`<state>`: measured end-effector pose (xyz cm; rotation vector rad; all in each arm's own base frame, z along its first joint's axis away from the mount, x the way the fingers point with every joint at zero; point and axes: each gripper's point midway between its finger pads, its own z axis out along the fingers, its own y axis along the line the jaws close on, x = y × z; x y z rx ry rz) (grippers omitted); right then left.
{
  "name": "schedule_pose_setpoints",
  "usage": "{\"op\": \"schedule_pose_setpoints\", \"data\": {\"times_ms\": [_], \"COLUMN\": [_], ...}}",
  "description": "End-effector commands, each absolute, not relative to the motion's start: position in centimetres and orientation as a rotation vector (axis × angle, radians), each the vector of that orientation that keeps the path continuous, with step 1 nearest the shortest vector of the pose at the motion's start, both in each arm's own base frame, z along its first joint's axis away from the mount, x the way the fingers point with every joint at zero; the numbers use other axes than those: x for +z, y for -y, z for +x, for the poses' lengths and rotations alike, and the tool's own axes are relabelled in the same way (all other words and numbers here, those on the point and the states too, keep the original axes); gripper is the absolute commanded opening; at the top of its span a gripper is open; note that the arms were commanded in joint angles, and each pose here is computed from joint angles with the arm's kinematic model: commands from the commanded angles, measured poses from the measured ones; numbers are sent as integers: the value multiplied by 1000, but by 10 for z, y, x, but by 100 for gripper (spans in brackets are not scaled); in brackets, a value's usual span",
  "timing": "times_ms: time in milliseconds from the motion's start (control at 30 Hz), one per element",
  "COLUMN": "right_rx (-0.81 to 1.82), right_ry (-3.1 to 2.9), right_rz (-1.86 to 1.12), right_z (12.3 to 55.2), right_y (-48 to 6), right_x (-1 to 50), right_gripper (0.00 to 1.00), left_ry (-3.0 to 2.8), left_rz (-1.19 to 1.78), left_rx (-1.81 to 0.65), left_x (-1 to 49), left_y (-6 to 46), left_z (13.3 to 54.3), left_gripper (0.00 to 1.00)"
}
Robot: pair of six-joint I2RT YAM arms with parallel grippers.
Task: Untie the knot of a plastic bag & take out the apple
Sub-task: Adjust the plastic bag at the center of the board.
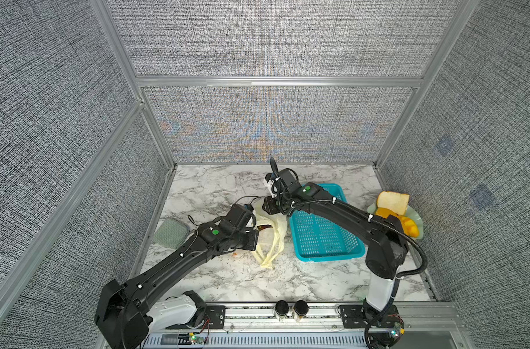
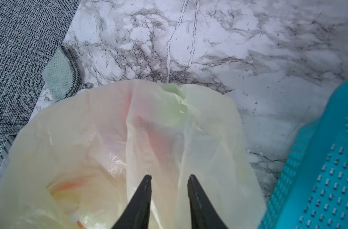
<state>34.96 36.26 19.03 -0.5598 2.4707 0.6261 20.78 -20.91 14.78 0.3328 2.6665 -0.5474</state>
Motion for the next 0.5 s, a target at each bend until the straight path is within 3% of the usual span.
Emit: {"op": "schedule_pose_setpoints", "data": {"times_ms": [0, 133, 300, 467], "right_rx": [822, 962, 958, 835], "right_ry": [-2297, -2247, -2363, -2476], "right_rz": [-690, -794, -988, -1042], "right_z": [330, 289, 242, 237], "right_y": [-380, -380, -386, -392], "right_x": [235, 255, 231, 203], "right_gripper": [33, 28, 24, 21], "left_ry": [-2685, -2618, -2513, -2500], "left_rz": [221, 192, 166, 151], "left_rx": [-442, -432, -433, -398], "left_x": [143, 151, 168, 173], "left_y": [189, 184, 180, 175], "left_z": [207, 214, 224, 227], "left_gripper": [6, 6, 6, 7]}}
